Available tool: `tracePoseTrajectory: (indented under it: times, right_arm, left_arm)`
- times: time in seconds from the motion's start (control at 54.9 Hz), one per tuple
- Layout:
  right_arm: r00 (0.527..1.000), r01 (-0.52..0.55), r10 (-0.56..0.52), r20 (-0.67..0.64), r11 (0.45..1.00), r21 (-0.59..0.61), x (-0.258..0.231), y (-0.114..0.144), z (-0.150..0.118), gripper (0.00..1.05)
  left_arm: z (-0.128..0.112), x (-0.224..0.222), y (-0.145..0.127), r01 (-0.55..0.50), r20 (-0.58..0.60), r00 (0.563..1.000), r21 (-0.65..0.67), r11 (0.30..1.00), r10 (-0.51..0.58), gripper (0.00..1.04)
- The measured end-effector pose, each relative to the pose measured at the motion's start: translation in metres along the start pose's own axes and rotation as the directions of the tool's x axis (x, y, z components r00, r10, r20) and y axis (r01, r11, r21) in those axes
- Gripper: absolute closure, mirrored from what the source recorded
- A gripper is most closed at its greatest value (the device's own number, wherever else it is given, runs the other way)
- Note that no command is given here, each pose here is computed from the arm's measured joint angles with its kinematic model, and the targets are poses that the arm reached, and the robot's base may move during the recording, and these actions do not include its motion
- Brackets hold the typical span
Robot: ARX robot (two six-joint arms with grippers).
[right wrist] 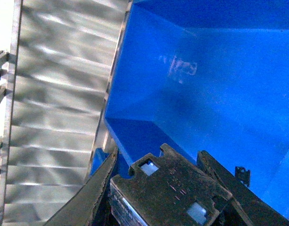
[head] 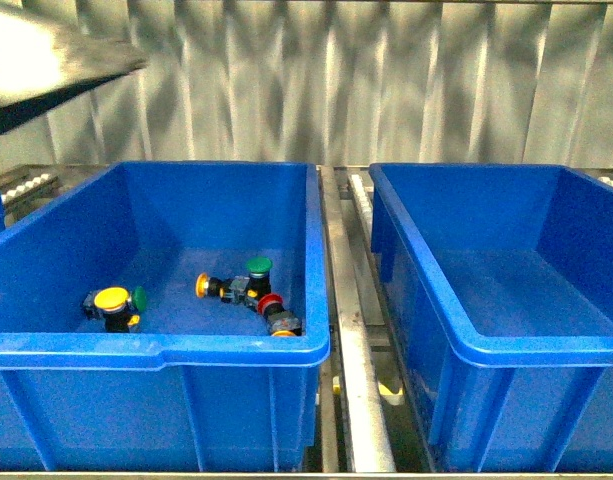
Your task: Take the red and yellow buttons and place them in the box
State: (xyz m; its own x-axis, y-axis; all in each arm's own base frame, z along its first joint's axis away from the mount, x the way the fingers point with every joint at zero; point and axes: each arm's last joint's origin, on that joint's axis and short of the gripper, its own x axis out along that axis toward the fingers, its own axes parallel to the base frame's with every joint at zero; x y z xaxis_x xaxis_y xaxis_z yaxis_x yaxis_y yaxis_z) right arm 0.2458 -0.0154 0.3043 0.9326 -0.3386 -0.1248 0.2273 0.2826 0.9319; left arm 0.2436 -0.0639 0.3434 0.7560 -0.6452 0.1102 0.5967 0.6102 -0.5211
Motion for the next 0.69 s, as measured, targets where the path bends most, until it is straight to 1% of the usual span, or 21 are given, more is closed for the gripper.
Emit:
tracePoseTrajectory:
  times: [0.164, 0.182, 0.2, 0.219, 0.237, 0.255, 0.273, 0.291, 0.31, 0.328, 0.364, 0.455, 0.473, 0.528, 0.546, 0.583, 0.656, 0.674, 0.692]
  right_arm:
    - [1.000, -0.017, 0.017, -0.004, 0.999, -0.043, -0.011, 0.004, -0.011, 0.63]
    - [1.000, -0.017, 0.017, -0.004, 0.999, -0.050, -0.012, 0.004, -0.012, 0.63]
    - [1.000, -0.018, 0.018, -0.005, 0.998, -0.055, -0.014, 0.004, -0.014, 0.63]
    - [1.000, -0.018, 0.018, -0.005, 0.998, -0.058, -0.014, 0.004, -0.014, 0.63]
    - [1.000, -0.018, 0.017, -0.005, 0.998, -0.064, -0.015, 0.004, -0.016, 0.63]
    - [1.000, -0.018, 0.018, -0.004, 0.997, -0.074, -0.016, 0.003, -0.017, 0.63]
    - [1.000, -0.018, 0.018, -0.005, 0.997, -0.081, -0.018, 0.003, -0.018, 0.63]
    - [1.000, -0.018, 0.018, -0.005, 0.996, -0.087, -0.019, 0.003, -0.020, 0.63]
    - [1.000, -0.018, 0.018, -0.007, 0.996, -0.091, -0.019, 0.003, -0.020, 0.63]
    - [1.000, -0.018, 0.017, -0.008, 0.995, -0.099, -0.020, 0.002, -0.022, 0.63]
    - [1.000, -0.020, 0.019, -0.008, 0.993, -0.116, -0.023, 0.002, -0.025, 0.63]
    - [1.000, -0.025, 0.024, -0.010, 0.989, -0.145, -0.026, 0.001, -0.028, 0.63]
    - [1.000, -0.024, 0.022, -0.009, 0.989, -0.148, -0.026, 0.001, -0.028, 0.63]
    - [1.000, -0.018, 0.018, -0.004, 0.986, -0.168, -0.027, 0.000, -0.029, 0.63]
    - [1.000, -0.018, 0.017, -0.003, 0.985, -0.172, -0.027, 0.000, -0.030, 0.63]
    - [1.000, -0.016, 0.017, 0.004, 0.982, -0.189, -0.027, 0.000, -0.030, 0.63]
    - [0.999, -0.024, 0.028, 0.015, 0.974, -0.227, -0.029, 0.002, -0.031, 0.63]
    - [0.999, -0.028, 0.033, 0.018, 0.971, -0.238, -0.029, 0.003, -0.031, 0.63]
    - [0.999, -0.031, 0.037, 0.020, 0.970, -0.242, -0.029, 0.003, -0.032, 0.63]
  left_arm:
    - [-0.007, -0.064, 0.006, -0.070, 0.029, 0.997, 0.011, 0.998, 0.069, 0.08]
    - [-0.009, -0.073, 0.006, -0.103, 0.044, 0.994, 0.023, 0.994, 0.101, 0.09]
    - [-0.012, -0.079, 0.005, -0.180, 0.073, 0.982, 0.044, 0.983, 0.176, 0.12]
    - [-0.013, -0.082, 0.005, -0.226, 0.091, 0.971, 0.067, 0.972, 0.220, 0.14]
    - [-0.018, -0.089, 0.005, -0.311, 0.119, 0.947, 0.094, 0.946, 0.299, 0.17]
    - [-0.022, -0.095, 0.005, -0.369, 0.140, 0.925, 0.108, 0.923, 0.353, 0.20]
    - [-0.030, -0.104, 0.006, -0.461, 0.170, 0.884, 0.166, 0.872, 0.435, 0.24]
    - [-0.036, -0.110, 0.006, -0.509, 0.187, 0.858, 0.194, 0.838, 0.478, 0.27]
    - [-0.040, -0.114, 0.007, -0.536, 0.197, 0.842, 0.211, 0.817, 0.502, 0.29]
    - [-0.052, -0.123, 0.010, -0.599, 0.219, 0.801, 0.261, 0.757, 0.557, 0.34]
    - [-0.073, -0.137, 0.014, -0.646, 0.242, 0.762, 0.327, 0.689, 0.600, 0.43]
    - [-0.112, -0.159, 0.021, -0.651, 0.242, 0.754, 0.402, 0.644, 0.611, 0.61]
    - [-0.116, -0.161, 0.022, -0.651, 0.245, 0.754, 0.404, 0.643, 0.609, 0.63]
    - [-0.131, -0.166, 0.028, -0.648, 0.257, 0.756, 0.424, 0.632, 0.602, 0.73]
    - [-0.132, -0.166, 0.028, -0.648, 0.258, 0.756, 0.428, 0.630, 0.602, 0.75]
    - [-0.136, -0.167, 0.030, -0.648, 0.258, 0.755, 0.434, 0.626, 0.603, 0.82]
    - [-0.140, -0.168, 0.032, -0.647, 0.261, 0.756, 0.442, 0.621, 0.601, 1.00]
    - [-0.141, -0.168, 0.033, -0.647, 0.262, 0.756, 0.442, 0.621, 0.600, 1.03]
    - [-0.141, -0.168, 0.033, -0.646, 0.263, 0.756, 0.444, 0.620, 0.599, 1.02]
